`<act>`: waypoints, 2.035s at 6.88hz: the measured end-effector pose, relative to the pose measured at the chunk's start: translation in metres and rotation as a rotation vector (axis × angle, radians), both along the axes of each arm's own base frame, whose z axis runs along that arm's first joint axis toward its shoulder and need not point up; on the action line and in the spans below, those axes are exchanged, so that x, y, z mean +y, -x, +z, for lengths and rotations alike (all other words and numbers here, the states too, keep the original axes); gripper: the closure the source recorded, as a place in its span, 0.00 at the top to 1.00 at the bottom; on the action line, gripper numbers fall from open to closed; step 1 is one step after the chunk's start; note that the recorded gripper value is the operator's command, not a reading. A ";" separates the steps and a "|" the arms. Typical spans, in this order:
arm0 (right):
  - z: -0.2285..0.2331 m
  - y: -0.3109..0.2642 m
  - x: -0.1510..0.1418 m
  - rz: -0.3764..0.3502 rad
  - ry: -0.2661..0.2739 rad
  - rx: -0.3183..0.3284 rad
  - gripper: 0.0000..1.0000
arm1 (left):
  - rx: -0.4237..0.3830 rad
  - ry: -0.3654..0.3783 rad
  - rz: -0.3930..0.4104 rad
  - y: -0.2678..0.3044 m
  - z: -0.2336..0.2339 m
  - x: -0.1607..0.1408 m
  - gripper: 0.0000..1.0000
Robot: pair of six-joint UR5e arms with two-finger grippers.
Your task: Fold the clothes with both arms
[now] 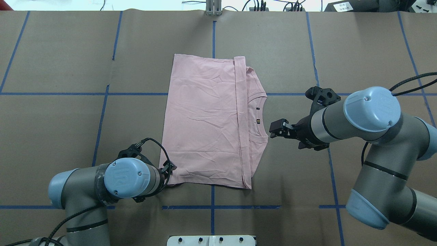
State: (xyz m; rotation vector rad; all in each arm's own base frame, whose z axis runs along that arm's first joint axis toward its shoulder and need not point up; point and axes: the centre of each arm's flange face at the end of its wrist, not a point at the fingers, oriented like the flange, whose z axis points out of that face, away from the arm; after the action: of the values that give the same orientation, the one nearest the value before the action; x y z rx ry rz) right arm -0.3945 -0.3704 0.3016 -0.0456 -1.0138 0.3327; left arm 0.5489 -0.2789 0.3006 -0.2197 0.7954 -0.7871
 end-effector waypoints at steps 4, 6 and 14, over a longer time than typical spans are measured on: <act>-0.002 -0.003 -0.001 0.004 -0.001 -0.005 1.00 | -0.001 0.001 0.008 -0.002 0.001 0.005 0.14; -0.003 -0.004 -0.002 0.006 -0.002 -0.005 1.00 | 0.004 -0.001 0.011 -0.003 -0.002 0.007 0.00; -0.009 0.048 0.032 0.022 0.127 -0.008 1.00 | 0.005 -0.032 0.044 0.024 -0.034 0.014 0.00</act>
State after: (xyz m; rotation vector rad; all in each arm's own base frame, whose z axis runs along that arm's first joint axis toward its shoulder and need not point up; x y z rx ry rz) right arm -0.4426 -0.3389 0.2921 -0.1511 -1.0006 0.4171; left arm 0.5253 -0.2650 0.2666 -0.2100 0.8050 -0.7323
